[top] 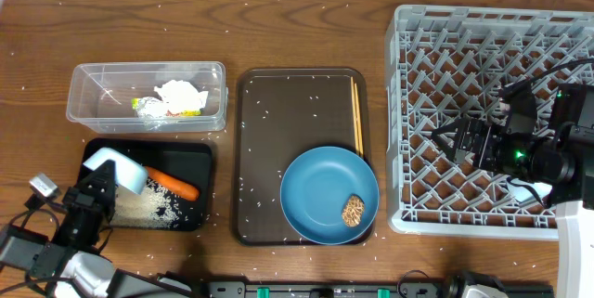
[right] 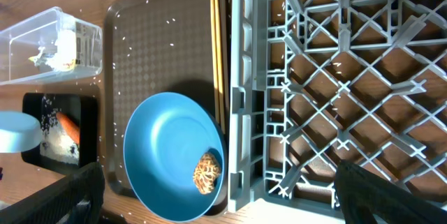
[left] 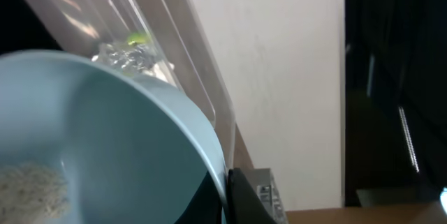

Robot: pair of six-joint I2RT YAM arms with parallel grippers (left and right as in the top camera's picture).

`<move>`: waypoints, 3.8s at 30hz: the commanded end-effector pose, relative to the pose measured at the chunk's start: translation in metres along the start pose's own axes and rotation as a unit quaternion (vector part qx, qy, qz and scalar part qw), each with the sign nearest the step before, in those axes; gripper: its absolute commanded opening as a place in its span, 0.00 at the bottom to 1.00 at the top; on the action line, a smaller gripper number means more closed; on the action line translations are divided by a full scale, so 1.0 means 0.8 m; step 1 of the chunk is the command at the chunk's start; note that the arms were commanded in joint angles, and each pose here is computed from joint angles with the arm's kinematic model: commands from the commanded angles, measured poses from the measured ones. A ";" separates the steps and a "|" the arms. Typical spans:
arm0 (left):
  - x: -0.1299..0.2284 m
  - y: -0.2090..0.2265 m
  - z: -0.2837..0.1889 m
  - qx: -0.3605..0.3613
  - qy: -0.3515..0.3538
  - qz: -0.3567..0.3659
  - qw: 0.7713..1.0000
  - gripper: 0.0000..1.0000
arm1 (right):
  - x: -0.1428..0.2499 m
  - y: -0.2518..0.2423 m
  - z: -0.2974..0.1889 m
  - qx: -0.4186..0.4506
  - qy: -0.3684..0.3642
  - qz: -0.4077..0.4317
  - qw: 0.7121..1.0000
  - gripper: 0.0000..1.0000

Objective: Sort waste into correct bins and load items into the dishwasher rack
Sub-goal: 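Carry the bowl over the black tray and tip the rice out, then lift the empty bowl and pass it to the right gripper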

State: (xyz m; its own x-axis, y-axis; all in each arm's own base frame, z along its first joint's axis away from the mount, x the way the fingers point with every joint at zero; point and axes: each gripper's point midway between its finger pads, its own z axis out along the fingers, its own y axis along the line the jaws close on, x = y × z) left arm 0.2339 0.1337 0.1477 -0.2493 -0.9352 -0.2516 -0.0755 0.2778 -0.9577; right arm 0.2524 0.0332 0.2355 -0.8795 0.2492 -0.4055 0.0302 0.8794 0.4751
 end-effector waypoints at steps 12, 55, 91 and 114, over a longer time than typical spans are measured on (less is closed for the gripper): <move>0.009 -0.018 0.012 0.025 0.030 0.016 0.999 0.06 | 0.000 0.005 0.001 -0.004 0.003 0.006 1.000 0.97; 0.315 -0.359 0.154 0.364 0.359 0.146 0.847 0.06 | -0.038 -0.033 -0.009 0.057 -0.066 0.069 0.994 0.93; 0.657 -0.350 0.294 0.307 0.414 0.068 0.854 0.06 | -0.018 -0.181 -0.055 0.195 -0.092 0.308 0.927 0.98; 0.692 -0.298 0.314 0.273 0.434 0.072 0.856 0.06 | -0.045 -0.170 -0.071 0.131 -0.148 0.285 0.938 0.99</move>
State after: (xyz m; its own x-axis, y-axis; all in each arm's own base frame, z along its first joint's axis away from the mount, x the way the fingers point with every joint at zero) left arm 0.3551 -0.4990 0.1936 -0.8721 -0.3240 -0.3668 0.3791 0.0266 -0.9250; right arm 0.2554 -0.1200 0.2228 -0.5110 0.7883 -0.3428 0.6304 0.6148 0.4740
